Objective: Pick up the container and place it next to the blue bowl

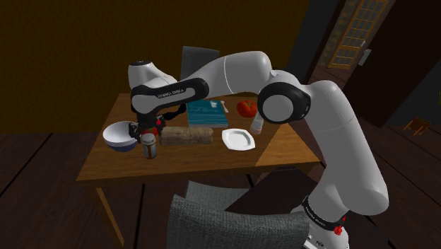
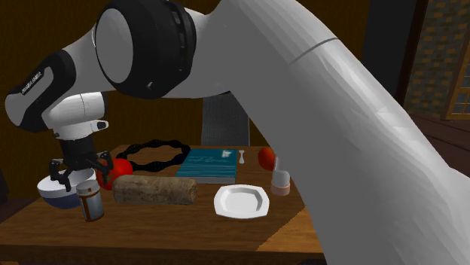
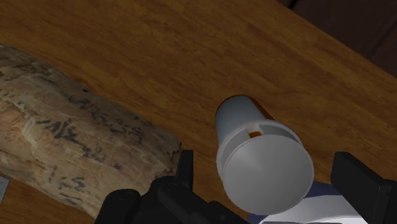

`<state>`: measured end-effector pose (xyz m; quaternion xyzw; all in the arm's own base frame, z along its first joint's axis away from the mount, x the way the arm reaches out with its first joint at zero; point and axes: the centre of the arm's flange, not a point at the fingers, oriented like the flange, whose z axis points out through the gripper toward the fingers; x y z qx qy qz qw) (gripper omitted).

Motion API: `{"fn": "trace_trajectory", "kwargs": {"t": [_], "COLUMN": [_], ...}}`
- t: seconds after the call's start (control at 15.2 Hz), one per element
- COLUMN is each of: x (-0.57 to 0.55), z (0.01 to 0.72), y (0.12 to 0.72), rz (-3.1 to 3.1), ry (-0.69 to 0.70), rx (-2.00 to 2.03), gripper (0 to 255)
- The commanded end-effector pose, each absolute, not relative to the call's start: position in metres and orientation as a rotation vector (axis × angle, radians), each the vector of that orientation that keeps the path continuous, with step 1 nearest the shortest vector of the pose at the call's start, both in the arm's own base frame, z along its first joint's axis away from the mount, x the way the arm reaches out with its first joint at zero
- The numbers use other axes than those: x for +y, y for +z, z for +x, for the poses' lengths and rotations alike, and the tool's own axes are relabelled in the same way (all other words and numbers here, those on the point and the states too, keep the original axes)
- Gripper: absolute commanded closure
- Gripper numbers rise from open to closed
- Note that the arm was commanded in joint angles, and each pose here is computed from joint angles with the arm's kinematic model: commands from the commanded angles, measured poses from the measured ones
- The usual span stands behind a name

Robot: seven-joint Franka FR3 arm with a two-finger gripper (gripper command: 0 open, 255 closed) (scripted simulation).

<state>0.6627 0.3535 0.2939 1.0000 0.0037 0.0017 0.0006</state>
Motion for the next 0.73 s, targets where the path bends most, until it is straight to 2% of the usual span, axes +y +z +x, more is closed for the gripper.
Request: {"fn": "trace_trajectory", "kwargs": {"t": [0.0, 0.13, 0.66], "x": [0.355, 0.355, 0.355], "z": [0.662, 0.662, 0.662], "y": [0.314, 0.337, 0.337], "rz": [3.141, 3.141, 3.141], "ry": [0.006, 0.006, 0.006], "rx": [0.011, 0.011, 0.011], "gripper": [0, 0, 0]}}
